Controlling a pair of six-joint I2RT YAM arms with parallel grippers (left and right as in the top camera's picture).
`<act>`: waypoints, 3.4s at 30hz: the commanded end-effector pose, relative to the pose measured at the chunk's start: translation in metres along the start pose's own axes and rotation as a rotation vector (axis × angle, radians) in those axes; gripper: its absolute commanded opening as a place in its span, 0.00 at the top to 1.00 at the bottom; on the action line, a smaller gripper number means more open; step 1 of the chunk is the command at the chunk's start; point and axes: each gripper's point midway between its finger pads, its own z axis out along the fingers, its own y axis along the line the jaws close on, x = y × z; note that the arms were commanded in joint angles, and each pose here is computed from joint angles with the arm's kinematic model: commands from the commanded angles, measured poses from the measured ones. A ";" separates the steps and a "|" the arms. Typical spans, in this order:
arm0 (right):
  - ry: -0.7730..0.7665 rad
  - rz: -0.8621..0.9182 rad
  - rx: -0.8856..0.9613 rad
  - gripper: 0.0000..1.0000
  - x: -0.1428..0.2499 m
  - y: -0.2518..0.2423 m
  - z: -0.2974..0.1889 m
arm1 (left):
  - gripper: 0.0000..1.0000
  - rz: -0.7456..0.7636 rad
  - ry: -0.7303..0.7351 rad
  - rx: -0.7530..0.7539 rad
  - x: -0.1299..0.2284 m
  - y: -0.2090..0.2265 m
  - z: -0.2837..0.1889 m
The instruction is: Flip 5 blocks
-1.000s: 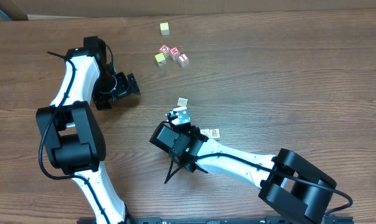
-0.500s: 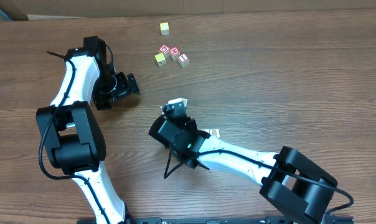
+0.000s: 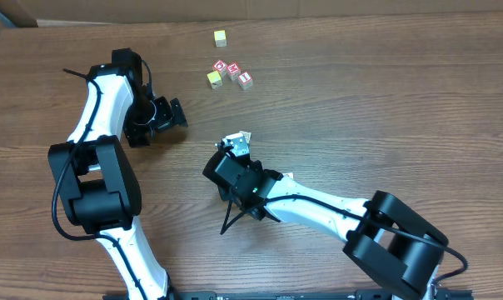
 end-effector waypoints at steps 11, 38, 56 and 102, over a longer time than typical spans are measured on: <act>0.051 -0.028 0.031 0.84 0.008 -0.004 -0.005 | 0.00 0.005 -0.032 0.005 -0.004 -0.003 -0.011; 0.172 0.109 -0.039 0.87 0.020 -0.001 -0.055 | 0.00 0.005 -0.031 0.005 -0.004 -0.003 -0.011; 0.232 0.214 0.027 0.92 0.057 -0.022 -0.042 | 0.00 0.005 -0.031 0.005 -0.004 -0.003 -0.011; 0.197 0.204 0.096 0.96 0.064 -0.039 -0.025 | 0.00 0.005 -0.031 0.005 -0.004 -0.003 -0.011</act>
